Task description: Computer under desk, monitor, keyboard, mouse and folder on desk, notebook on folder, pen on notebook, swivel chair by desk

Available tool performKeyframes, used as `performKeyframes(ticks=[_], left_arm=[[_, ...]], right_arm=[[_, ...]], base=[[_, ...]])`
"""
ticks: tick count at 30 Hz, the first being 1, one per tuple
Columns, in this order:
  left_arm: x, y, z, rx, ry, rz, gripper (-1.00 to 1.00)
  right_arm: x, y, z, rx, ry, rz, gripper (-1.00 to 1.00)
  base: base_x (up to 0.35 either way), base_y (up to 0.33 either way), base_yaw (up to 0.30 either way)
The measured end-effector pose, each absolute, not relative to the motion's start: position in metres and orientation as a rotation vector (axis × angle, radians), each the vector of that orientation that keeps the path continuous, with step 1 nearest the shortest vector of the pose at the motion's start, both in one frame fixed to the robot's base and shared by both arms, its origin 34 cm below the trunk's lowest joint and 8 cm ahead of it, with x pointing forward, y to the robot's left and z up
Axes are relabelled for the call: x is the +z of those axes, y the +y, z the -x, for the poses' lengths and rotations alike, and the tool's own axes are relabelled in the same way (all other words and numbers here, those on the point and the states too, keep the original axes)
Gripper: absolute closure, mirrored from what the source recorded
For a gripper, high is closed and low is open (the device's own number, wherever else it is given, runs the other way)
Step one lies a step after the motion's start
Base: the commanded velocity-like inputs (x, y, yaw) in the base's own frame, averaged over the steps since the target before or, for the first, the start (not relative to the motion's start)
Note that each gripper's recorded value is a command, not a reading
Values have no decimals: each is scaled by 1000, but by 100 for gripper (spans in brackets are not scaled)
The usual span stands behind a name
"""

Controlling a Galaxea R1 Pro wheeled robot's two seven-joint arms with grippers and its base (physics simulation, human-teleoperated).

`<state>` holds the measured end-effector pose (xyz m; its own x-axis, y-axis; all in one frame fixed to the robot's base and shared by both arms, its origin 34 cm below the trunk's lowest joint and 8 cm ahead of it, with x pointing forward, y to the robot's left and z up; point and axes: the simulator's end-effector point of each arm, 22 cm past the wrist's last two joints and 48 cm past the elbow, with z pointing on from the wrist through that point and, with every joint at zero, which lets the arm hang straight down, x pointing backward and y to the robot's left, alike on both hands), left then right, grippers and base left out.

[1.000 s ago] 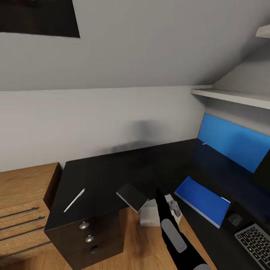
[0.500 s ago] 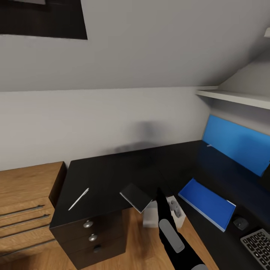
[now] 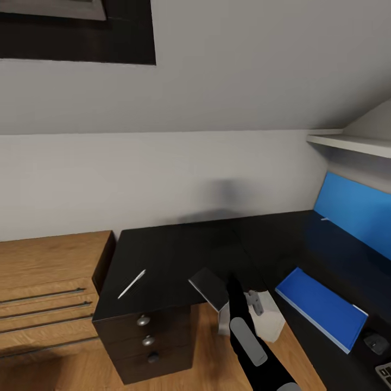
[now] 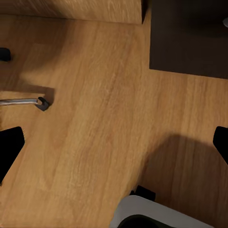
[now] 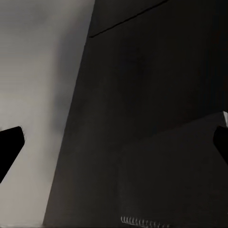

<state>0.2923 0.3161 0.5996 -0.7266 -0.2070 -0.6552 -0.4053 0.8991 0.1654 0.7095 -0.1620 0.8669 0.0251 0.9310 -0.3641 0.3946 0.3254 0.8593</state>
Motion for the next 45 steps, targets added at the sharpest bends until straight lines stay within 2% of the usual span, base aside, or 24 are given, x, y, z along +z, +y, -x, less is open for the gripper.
performKeyframes(ticks=[34,45], left_arm=[[568,314,-312,378,2365,450,-100],[552,315,-313,384,2364,451,-100]], right_arm=[[833,-167,-714,650,1558,-1237,-100],[816,-166,-715,649,1561,-1235,-100]], base=[[-2,0,14],[-255,0,0]])
